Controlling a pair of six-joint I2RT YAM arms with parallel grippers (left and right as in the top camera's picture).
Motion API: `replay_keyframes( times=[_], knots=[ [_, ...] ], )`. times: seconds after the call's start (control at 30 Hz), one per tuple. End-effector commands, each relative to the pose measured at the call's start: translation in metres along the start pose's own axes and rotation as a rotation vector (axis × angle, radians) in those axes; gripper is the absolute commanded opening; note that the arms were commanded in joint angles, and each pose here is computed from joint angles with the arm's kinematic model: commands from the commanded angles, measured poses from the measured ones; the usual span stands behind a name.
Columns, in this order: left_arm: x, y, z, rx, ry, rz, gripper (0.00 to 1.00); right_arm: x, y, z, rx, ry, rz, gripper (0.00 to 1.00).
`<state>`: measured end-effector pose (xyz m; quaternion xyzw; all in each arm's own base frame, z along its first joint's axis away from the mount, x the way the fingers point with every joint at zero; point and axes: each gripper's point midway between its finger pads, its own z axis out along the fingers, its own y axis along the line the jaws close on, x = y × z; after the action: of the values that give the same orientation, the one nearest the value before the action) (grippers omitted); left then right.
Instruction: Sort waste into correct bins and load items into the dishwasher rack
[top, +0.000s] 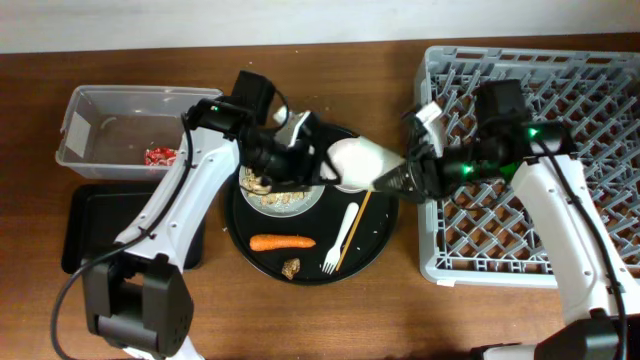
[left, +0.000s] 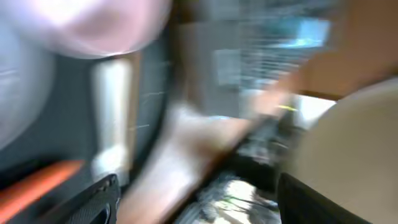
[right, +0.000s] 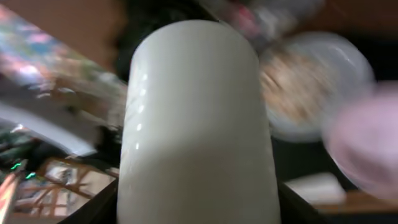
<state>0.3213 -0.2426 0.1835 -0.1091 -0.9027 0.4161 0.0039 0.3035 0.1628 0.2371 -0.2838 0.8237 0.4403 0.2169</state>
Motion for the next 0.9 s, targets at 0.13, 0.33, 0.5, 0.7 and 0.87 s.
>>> replay_keyframes(
  times=[0.13, 0.33, 0.5, 0.7, 0.87],
  knots=[
    [-0.003, 0.124, -0.077, -0.607, -0.143, -0.198, 0.81, 0.039, -0.139, -0.196, 1.05, -0.039, 0.578, 0.47],
    [-0.003, 0.124, -0.077, -0.606, -0.144, -0.198, 0.81, 0.106, -0.198, -0.251, 1.222, -0.016, 0.902, 0.47],
    [-0.003, 0.123, -0.077, -0.603, -0.144, -0.198, 0.81, 0.119, -0.238, -0.219, 1.107, 0.038, 0.959, 0.57],
    [-0.003, 0.123, -0.077, -0.603, -0.145, -0.198, 0.82, 0.108, -0.233, -0.203, 0.993, -0.003, 0.961, 0.99],
    [-0.003, 0.123, -0.077, -0.603, -0.145, -0.198, 0.82, 0.109, -0.223, -0.193, 0.927, 0.008, 0.986, 0.99]
  ],
)
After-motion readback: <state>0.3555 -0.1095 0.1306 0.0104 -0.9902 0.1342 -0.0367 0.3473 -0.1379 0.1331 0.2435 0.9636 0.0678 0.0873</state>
